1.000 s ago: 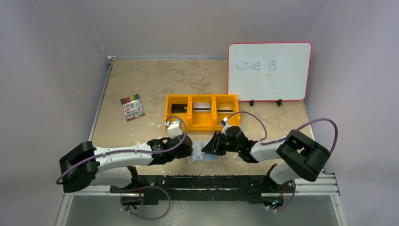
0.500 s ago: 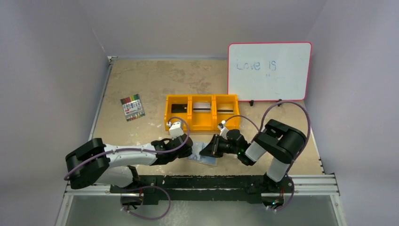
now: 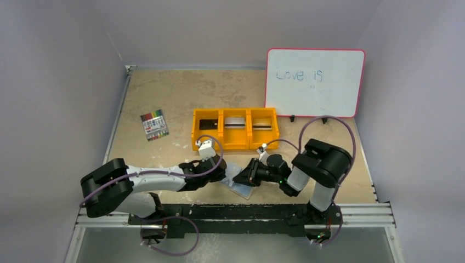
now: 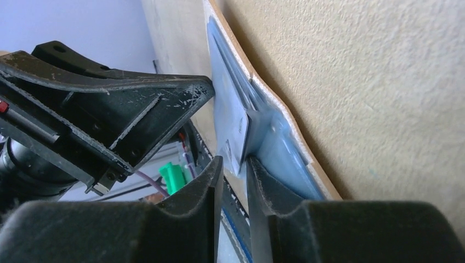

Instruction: Take the credit cards out of the card holder

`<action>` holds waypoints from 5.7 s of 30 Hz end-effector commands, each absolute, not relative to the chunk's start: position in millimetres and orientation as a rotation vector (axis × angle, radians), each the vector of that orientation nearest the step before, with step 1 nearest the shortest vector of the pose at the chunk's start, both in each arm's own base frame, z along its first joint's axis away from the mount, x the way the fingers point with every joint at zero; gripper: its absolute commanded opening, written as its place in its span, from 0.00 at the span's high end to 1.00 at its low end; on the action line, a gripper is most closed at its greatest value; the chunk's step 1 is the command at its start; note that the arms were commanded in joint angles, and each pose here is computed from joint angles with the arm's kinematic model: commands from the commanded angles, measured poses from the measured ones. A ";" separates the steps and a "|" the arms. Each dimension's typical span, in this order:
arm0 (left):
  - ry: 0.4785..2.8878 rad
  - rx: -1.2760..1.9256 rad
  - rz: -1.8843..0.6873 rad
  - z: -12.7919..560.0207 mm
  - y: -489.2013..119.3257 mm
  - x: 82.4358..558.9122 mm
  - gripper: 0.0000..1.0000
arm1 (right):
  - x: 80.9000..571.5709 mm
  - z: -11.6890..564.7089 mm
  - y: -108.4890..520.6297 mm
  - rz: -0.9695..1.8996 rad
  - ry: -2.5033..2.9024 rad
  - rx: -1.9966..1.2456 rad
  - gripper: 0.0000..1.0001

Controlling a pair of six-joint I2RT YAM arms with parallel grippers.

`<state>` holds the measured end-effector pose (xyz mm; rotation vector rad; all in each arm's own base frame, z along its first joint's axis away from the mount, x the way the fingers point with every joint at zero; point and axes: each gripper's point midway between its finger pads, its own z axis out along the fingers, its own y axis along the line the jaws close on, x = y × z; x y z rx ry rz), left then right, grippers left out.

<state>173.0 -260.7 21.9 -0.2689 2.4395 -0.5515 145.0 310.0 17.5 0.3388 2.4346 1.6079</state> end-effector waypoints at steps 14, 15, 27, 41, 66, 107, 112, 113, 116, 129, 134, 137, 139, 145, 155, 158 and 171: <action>2.597 -0.177 -0.700 11.6 -279.7 130.0 1.00 | 188.4 38.7 309.7 1.293 2.390 0.350 0.89; 2.598 -0.173 -0.701 11.7 -280.5 129.6 1.00 | 188.9 39.8 309.7 1.279 2.392 0.344 0.92; 2.594 -0.240 -0.526 3.7 -257.5 136.5 1.00 | 171.4 39.6 284.9 1.185 2.432 0.325 1.00; 2.581 -0.196 -0.490 5.3 -251.2 138.3 1.00 | 162.5 50.5 285.2 1.270 2.396 0.222 0.83; 2.572 -0.174 -0.443 5.3 -256.3 145.9 1.00 | 158.1 48.9 305.7 1.367 2.400 -0.076 1.00; 2.406 -0.041 -0.621 85.0 -295.9 169.7 0.73 | 148.6 37.8 269.7 1.298 2.421 0.218 0.86; 2.426 -0.045 -0.619 75.8 -303.2 170.5 0.73 | 153.7 39.1 264.5 1.275 2.400 0.291 0.77; 2.433 -0.041 -0.609 73.0 -303.3 170.3 0.73 | 154.3 38.6 263.3 1.270 2.400 0.312 0.75; 2.464 -0.034 -0.586 62.6 -303.7 167.8 0.74 | 155.2 36.4 260.5 1.254 2.401 0.338 0.74; 2.597 0.024 -0.443 19.2 -286.1 151.1 0.91 | 151.9 17.5 258.8 1.182 2.503 0.387 0.72; 2.670 0.071 -0.447 -2.6 -288.8 136.3 1.00 | 151.5 12.3 263.9 1.193 2.525 0.373 0.70; 2.683 0.095 -0.401 -7.5 -286.6 134.1 1.00 | 150.6 18.0 269.4 1.272 2.489 0.377 0.70; 2.683 0.109 -0.380 -8.4 -286.6 133.4 1.00 | 151.8 23.5 273.1 1.314 2.461 0.373 0.72; 2.660 0.084 -0.317 -6.9 -278.2 136.4 1.00 | 161.6 28.2 273.0 1.252 2.453 0.372 0.82; 2.619 0.062 -0.297 4.9 -271.2 142.5 1.00 | 167.3 42.1 263.2 1.219 2.388 0.388 0.78; 2.609 0.060 -0.320 8.7 -277.7 144.9 1.00 | 161.0 36.9 268.2 1.264 2.414 0.370 0.82; 2.554 -0.021 -0.327 22.2 -269.5 151.5 1.00 | 175.3 27.2 263.2 1.060 2.471 0.295 1.00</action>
